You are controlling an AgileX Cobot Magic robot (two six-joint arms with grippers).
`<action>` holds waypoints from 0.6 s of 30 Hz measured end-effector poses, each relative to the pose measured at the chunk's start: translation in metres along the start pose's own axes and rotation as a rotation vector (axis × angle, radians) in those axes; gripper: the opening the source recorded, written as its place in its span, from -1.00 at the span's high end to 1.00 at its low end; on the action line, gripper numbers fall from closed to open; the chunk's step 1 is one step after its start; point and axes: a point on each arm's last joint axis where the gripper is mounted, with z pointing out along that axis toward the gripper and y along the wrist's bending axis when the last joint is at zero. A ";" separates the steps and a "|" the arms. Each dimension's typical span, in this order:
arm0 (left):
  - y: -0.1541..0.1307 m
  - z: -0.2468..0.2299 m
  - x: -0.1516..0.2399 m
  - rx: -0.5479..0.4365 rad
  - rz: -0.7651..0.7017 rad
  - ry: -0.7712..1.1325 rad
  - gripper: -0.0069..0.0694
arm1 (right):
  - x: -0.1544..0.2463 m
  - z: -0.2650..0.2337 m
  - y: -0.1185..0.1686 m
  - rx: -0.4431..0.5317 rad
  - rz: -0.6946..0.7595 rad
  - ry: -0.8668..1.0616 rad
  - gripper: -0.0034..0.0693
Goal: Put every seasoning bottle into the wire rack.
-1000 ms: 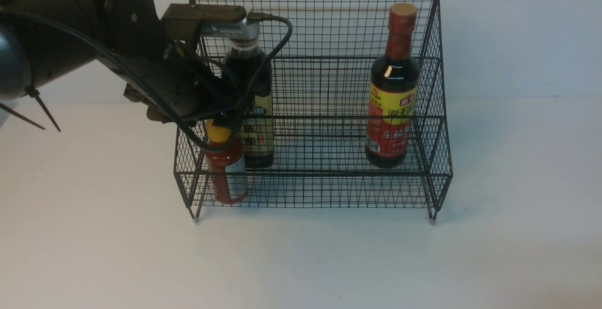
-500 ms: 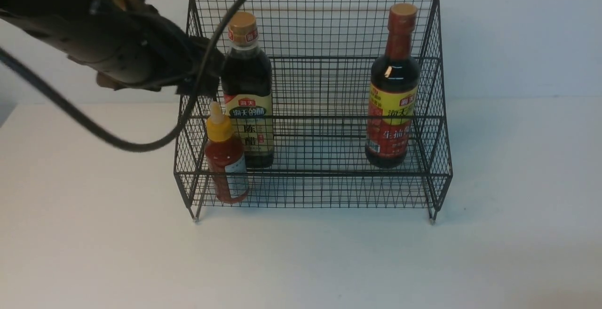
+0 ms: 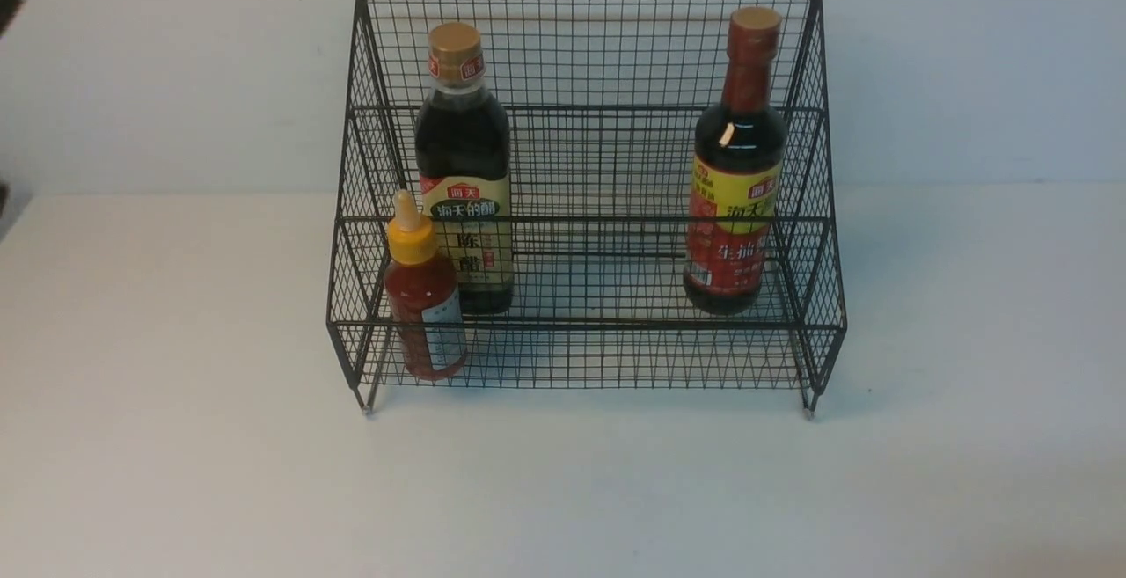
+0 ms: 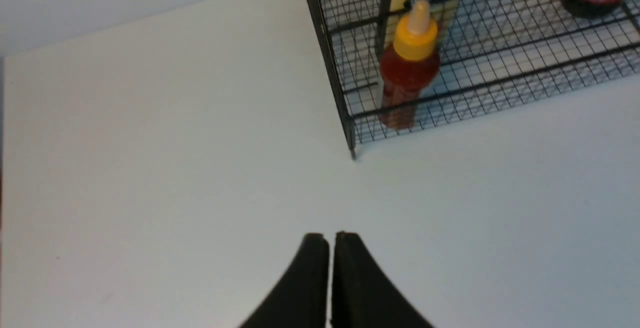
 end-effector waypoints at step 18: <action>-0.018 0.026 0.122 0.218 -0.130 -0.321 0.83 | 0.000 0.000 0.000 0.000 0.000 0.000 0.95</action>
